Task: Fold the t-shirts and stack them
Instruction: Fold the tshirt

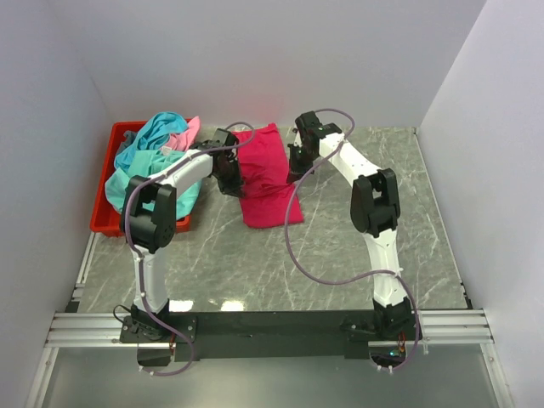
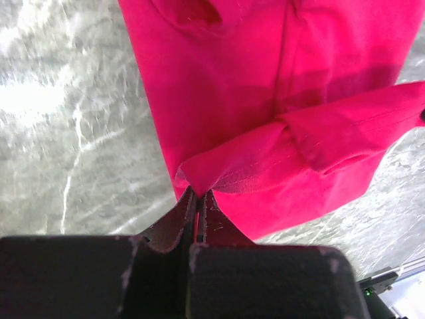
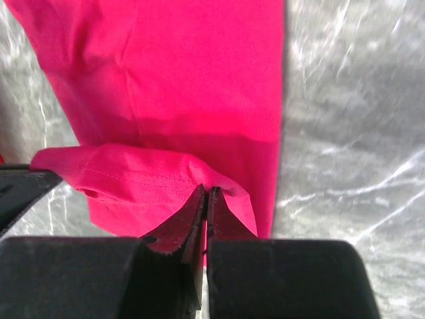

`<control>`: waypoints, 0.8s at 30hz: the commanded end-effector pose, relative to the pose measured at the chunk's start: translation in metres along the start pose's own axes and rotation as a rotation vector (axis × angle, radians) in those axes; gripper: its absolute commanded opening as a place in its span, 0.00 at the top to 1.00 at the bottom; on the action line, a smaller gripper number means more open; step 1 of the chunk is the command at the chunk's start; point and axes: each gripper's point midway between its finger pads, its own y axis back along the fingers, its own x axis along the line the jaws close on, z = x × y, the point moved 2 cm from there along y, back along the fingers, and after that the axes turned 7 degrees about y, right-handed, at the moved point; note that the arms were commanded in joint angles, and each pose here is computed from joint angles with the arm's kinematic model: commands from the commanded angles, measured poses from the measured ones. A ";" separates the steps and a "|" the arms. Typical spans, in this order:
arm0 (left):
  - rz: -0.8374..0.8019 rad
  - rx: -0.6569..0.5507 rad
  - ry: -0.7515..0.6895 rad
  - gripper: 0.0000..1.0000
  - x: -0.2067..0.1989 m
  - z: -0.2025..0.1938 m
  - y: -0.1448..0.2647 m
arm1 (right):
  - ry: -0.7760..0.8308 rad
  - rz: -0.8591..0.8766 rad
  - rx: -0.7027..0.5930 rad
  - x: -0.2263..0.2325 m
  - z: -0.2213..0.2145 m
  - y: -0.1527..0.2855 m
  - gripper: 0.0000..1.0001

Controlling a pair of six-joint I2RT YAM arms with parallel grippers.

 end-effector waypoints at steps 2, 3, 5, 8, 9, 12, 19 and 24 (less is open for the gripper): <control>-0.066 -0.032 -0.029 1.00 -0.010 0.024 0.007 | -0.005 0.009 -0.070 0.002 0.028 0.004 1.00; -0.065 -0.026 -0.031 1.00 -0.010 0.024 0.005 | -0.003 0.009 -0.078 0.004 0.030 0.005 1.00; -0.066 -0.031 -0.041 1.00 -0.011 0.029 0.004 | -0.014 0.012 -0.086 0.002 0.032 0.005 1.00; -0.058 -0.020 -0.037 1.00 -0.008 0.031 -0.002 | -0.022 0.023 -0.086 0.000 0.034 0.000 1.00; -0.055 -0.019 -0.037 1.00 -0.007 0.032 -0.004 | -0.023 0.024 -0.084 -0.001 0.035 -0.001 1.00; -0.042 -0.021 -0.031 1.00 -0.003 0.033 -0.006 | -0.023 0.027 -0.075 -0.003 0.036 -0.006 1.00; -0.036 -0.023 -0.025 1.00 0.001 0.036 -0.013 | -0.032 0.034 -0.089 -0.004 0.042 -0.011 1.00; -0.006 -0.076 0.001 0.74 0.001 0.048 -0.007 | -0.040 0.036 -0.123 -0.002 0.050 -0.006 0.79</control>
